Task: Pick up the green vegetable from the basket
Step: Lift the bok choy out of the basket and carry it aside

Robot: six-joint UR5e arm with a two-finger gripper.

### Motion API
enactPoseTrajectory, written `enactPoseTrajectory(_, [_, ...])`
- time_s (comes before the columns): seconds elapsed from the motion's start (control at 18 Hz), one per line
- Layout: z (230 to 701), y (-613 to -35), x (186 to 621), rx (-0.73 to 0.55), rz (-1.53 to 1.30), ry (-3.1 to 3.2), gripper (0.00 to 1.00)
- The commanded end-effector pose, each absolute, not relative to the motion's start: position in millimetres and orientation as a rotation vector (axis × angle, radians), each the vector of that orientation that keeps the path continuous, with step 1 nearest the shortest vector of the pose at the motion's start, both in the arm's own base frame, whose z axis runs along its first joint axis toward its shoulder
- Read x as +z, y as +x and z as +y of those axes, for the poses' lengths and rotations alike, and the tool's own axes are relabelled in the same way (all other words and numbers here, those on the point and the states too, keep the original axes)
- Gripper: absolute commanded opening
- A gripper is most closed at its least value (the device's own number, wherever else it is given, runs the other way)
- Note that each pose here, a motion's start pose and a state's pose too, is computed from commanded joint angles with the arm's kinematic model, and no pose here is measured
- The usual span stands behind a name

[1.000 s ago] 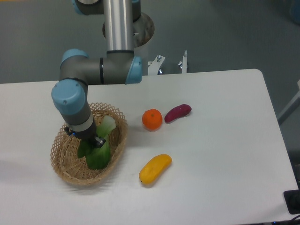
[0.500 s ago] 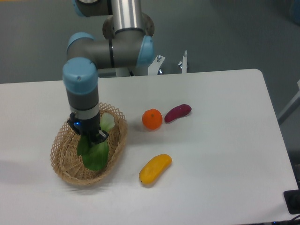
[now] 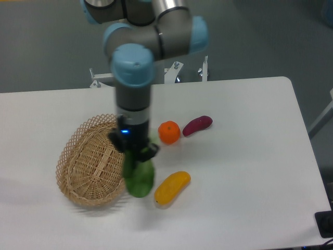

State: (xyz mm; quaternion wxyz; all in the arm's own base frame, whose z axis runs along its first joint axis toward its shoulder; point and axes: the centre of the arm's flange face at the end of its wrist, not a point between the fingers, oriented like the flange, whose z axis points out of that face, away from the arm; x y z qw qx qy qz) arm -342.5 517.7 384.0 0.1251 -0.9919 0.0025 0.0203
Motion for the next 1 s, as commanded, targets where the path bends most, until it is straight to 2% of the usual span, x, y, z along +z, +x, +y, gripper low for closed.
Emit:
enactPoseTrajectory(0.22, [479,-395,365,0.037,0.016,-2.949,0.06])
enactPoseTrajectory(0.39, [447,-437,354,0.086,0.019,-3.010,0.06])
enactPoseTrajectory(0.56, [403,-483,353,0.122,0.138,-3.027,0.07])
enactPoseTrajectory(0.78, [382,-531,347,0.153,0.189,-3.064,0.06])
enactPoseTrajectory(1.0, [372,-562,345,0.025,0.275,-3.113,0.07])
